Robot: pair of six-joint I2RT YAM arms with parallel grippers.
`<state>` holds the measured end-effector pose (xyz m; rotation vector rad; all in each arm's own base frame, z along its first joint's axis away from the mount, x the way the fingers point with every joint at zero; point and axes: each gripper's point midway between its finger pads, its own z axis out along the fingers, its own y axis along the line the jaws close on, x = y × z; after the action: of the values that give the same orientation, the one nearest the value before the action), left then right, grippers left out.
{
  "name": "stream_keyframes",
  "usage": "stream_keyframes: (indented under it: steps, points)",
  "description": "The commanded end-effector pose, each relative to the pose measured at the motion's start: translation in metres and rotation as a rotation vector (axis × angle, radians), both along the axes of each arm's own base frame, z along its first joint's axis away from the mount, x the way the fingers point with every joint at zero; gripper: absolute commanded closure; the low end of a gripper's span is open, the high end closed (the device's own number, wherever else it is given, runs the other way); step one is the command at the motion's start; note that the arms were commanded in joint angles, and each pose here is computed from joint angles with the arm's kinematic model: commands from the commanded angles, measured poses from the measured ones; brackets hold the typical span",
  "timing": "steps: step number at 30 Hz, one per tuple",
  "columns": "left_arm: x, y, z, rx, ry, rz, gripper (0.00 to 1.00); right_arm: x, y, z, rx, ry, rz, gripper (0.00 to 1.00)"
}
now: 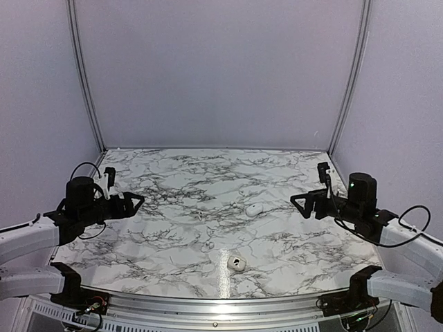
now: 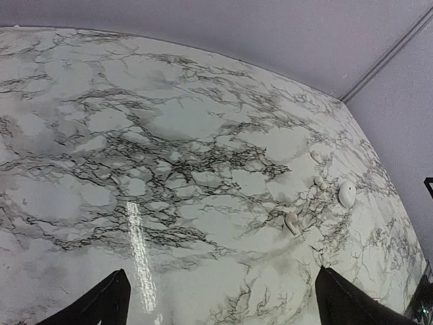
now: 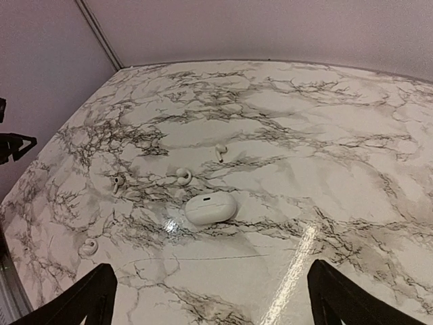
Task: Insert the wireless bluetooth earbuds into the charging case
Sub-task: Pick up the charging case from the corner of the board.
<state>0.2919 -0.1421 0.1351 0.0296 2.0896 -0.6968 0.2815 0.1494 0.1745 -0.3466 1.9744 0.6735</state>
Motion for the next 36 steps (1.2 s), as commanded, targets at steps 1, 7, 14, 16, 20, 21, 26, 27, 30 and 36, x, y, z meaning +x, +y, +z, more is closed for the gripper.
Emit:
stream_keyframes:
  steps: [1,7,14,16,20,21,26,27,30,36]
  points:
    - [0.000,-0.027,0.025,0.010,-0.089,-0.085,0.01,-0.020,0.025,0.005,-0.006,0.042,0.111,0.01]
    - [-0.005,-0.047,0.024,0.044,-0.099,-0.132,0.01,-0.045,0.060,-0.019,-0.096,0.125,0.201,0.05]
    - [-0.016,-0.067,0.030,0.050,-0.132,-0.223,0.01,-0.080,0.120,-0.047,-0.289,0.124,0.406,0.12]
    - [-0.019,-0.068,0.033,0.041,-0.142,-0.239,0.01,-0.090,0.134,-0.054,-0.323,0.120,0.466,0.13]
    - [-0.025,-0.070,0.038,0.022,-0.152,-0.262,0.01,-0.100,0.152,-0.072,-0.359,0.142,0.550,0.18]
    - [-0.024,-0.067,0.038,0.026,-0.155,-0.244,0.01,-0.102,0.156,-0.076,-0.364,0.151,0.567,0.19]
    - [-0.013,-0.044,0.041,0.004,-0.148,-0.072,0.01,-0.113,0.169,-0.091,-0.396,0.176,0.635,0.22]
    - [-0.012,-0.041,0.042,-0.009,-0.144,-0.048,0.01,-0.115,0.170,-0.094,-0.403,0.181,0.642,0.23]
    - [-0.010,-0.031,0.046,-0.022,-0.157,0.010,0.01,-0.120,0.175,-0.100,-0.421,0.190,0.667,0.24]
    - [-0.010,-0.030,0.050,-0.002,-0.169,0.010,0.01,-0.126,0.189,-0.111,-0.458,0.194,0.715,0.26]
